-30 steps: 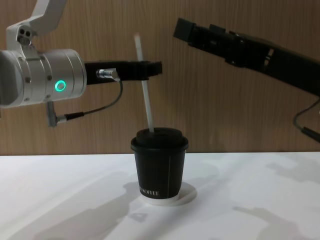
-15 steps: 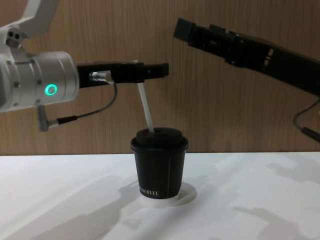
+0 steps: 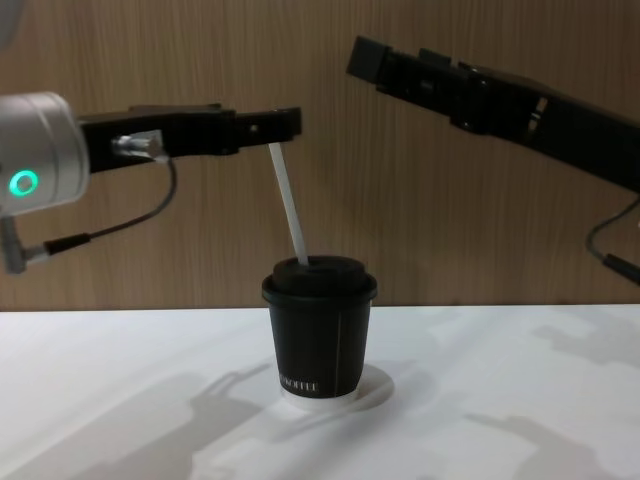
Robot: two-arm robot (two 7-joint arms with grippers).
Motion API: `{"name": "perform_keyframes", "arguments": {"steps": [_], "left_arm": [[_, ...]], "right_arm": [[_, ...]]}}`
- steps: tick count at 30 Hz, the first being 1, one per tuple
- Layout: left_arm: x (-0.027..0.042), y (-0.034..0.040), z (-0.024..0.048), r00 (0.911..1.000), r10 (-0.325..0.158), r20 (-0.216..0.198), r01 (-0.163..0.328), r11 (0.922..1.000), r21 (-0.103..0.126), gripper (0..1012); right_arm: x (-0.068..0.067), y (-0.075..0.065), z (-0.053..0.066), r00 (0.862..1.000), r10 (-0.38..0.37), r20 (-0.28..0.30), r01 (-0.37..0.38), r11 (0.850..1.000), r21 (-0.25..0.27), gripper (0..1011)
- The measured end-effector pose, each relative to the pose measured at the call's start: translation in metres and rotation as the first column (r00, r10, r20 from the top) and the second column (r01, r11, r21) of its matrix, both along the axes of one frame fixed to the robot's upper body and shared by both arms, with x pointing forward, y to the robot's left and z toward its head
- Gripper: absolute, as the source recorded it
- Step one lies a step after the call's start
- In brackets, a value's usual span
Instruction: Pick up the straw with one hand, pass it to the other hand, and insert it into the cup.
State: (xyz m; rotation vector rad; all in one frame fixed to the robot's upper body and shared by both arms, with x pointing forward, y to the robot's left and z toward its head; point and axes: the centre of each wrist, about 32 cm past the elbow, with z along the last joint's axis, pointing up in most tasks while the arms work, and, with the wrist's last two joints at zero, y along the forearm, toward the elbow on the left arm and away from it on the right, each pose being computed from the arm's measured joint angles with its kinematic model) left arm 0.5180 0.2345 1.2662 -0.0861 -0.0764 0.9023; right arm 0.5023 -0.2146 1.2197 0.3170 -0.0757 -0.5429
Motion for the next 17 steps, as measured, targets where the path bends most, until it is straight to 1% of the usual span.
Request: {"name": "perform_keyframes", "arguments": {"steps": [5, 7, 8, 11, 12, 13, 14, 17], "left_arm": [[-0.0106, 0.0054, -0.0042, 0.9998, 0.017, -0.005, -0.017, 0.9999, 0.004, 1002], [-0.0129, 0.0065, -0.0059, 0.9998, 0.019, -0.011, -0.019, 0.9998, 0.006, 1002], [-0.0149, 0.0071, -0.0082, 0.9996, 0.02, -0.02, -0.02, 0.9998, 0.009, 1002], [-0.0174, 0.0077, -0.0122, 0.9991, 0.021, -0.038, -0.02, 0.9997, 0.015, 1002], [-0.0187, 0.0076, -0.015, 0.9985, 0.02, -0.05, -0.019, 0.9997, 0.017, 1002], [-0.0192, 0.0074, -0.016, 0.9983, 0.019, -0.055, -0.018, 0.9997, 0.018, 1002], [-0.0201, 0.0068, -0.0198, 0.9974, 0.016, -0.071, -0.015, 0.9997, 0.021, 1002], [-0.021, 0.0047, -0.026, 0.9954, 0.009, -0.095, -0.007, 0.9997, 0.024, 1002]], "right_arm": [[0.0, 0.0, 0.0, 1.0, 0.001, 0.0, -0.001, 1.0, -0.002, 1001], [0.0, 0.0, 0.0, 1.0, 0.0, 0.0, 0.0, 1.0, -0.004, 1001], [0.0, -0.001, 0.0, 1.0, -0.001, 0.0, 0.001, 1.0, -0.009, 1001], [0.0, -0.002, 0.0, 1.0, -0.004, 0.0, 0.004, 1.0, -0.019, 1001], [-0.001, -0.002, 0.0, 1.0, -0.007, -0.001, 0.007, 1.0, -0.028, 1001], [-0.001, -0.003, 0.0, 1.0, -0.01, 0.0, 0.01, 0.999, -0.035, 1001], [-0.001, -0.004, 0.0, 1.0, -0.013, -0.002, 0.013, 0.999, -0.048, 1001], [-0.002, -0.006, 0.0, 1.0, -0.02, -0.006, 0.02, 0.997, -0.071, 1001]]}}
